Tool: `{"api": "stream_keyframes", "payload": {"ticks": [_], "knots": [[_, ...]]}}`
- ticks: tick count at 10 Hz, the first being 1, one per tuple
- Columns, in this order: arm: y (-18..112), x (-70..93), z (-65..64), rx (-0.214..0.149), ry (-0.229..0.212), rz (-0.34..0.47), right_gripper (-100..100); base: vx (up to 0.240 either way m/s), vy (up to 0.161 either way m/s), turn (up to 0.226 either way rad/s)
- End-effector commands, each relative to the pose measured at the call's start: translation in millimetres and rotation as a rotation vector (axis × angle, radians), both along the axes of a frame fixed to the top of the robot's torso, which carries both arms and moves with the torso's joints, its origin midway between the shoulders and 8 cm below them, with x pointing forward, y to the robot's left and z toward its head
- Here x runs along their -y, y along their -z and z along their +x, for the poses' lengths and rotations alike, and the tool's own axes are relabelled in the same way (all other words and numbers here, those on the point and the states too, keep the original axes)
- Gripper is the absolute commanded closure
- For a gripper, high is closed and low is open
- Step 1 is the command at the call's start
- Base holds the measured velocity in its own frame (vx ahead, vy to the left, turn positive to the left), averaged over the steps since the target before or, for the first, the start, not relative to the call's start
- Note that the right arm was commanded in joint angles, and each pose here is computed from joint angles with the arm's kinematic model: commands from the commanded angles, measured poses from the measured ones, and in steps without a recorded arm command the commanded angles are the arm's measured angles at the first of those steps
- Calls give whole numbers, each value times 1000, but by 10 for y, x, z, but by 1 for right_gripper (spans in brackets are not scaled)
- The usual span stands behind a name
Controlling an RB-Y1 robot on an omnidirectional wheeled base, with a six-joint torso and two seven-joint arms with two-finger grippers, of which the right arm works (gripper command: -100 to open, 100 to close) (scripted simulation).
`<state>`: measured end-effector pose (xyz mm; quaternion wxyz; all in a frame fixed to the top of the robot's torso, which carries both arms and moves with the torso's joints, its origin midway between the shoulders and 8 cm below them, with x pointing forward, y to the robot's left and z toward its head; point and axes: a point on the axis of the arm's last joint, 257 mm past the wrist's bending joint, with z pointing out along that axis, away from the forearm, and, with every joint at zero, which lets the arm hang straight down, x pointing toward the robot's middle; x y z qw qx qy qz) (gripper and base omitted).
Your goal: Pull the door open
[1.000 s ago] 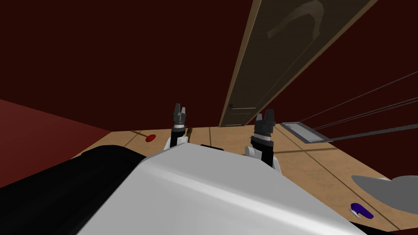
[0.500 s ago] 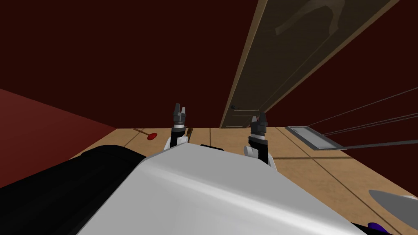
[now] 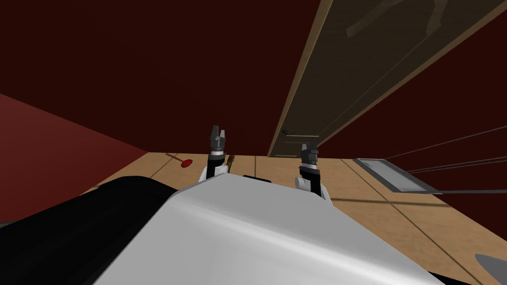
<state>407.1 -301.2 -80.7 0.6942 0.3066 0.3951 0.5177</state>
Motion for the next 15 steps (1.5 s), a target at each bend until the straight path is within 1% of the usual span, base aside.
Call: {"api": "stream_keyframes", "payload": {"ticks": [1, 2, 3, 4, 5, 6, 7, 9, 10, 11, 14, 15], "knots": [[177, 33, 52, -32, -7, 12, -100, 52, -42, 64], [258, 61, 90, -44, -15, 20, -100, 74, -41, 169], [351, 81, 103, -63, -11, 23, -100, 52, -37, 64], [413, 108, 136, -71, -19, 30, -100, 43, -38, 85], [500, 128, 145, -88, -15, 32, -100, 34, -25, 53], [611, 170, 181, -107, -19, 41, -100, 47, -26, 113], [692, 209, 213, -119, -25, 49, -100, 74, -46, 131], [898, 283, 246, -156, -23, 61, -100, 57, -44, 72], [946, 294, 246, -166, -20, 63, -100, 40, -37, 67], [1021, 340, 272, -177, -24, 71, -100, 48, -39, 106], [1232, 425, 289, -217, -18, 82, -100, 39, -29, 74], [1321, 483, 308, -231, -18, 91, -100, 38, -38, 92]]}}
